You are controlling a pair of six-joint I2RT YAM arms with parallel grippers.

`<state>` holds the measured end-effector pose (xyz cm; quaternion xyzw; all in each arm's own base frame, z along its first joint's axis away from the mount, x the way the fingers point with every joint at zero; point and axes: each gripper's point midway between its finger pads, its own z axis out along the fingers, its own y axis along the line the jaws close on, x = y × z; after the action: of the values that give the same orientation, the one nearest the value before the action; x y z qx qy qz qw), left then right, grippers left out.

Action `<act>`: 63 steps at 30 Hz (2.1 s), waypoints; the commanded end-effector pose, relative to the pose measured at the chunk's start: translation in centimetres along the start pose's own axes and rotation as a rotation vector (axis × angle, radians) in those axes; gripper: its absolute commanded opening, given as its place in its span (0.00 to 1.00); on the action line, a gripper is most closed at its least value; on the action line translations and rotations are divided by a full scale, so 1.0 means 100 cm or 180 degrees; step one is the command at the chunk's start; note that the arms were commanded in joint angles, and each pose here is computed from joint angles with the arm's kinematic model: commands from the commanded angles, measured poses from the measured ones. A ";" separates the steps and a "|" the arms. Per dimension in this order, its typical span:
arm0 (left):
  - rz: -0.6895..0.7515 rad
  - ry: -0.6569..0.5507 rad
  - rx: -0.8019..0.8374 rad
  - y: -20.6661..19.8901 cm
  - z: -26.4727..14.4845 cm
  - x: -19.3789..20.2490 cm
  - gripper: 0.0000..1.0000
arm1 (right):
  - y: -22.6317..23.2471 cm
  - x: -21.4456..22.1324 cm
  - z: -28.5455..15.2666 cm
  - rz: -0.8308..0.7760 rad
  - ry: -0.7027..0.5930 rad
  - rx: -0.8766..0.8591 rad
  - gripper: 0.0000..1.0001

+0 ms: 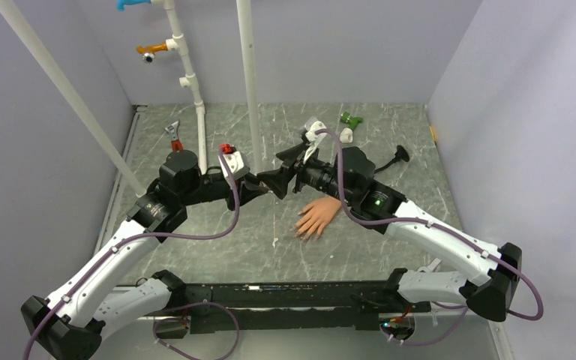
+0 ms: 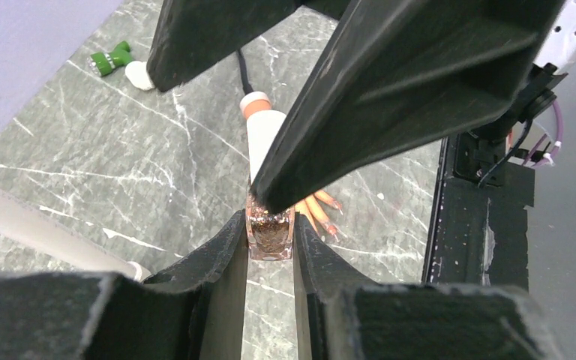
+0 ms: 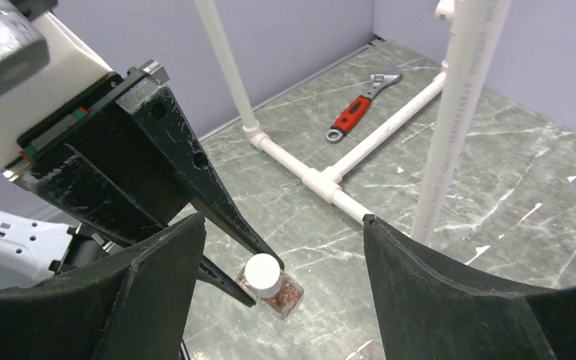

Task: Paint the nails
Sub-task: Unscrew the nail polish bottle, then paint the nail polish on the nail.

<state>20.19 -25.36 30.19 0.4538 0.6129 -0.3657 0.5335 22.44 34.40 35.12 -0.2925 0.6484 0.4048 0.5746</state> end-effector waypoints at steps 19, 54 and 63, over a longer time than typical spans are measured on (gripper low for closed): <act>0.0123 -0.0017 -0.1065 0.059 -0.012 -0.011 0.00 | -0.033 -0.052 -0.001 0.0734 -0.0126 0.0964 0.82; 0.0237 0.0144 -0.1214 0.064 -0.010 -0.001 0.00 | -0.038 -0.013 0.032 0.1392 0.0703 0.0468 0.65; 0.0252 0.0199 -0.1232 0.064 -0.008 0.002 0.00 | -0.028 -0.001 0.041 0.1423 0.0845 0.0239 0.55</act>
<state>25.78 -22.49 29.40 0.3776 0.6775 -0.2140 0.5938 27.64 35.70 32.96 -0.1556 0.7974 0.4291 0.3947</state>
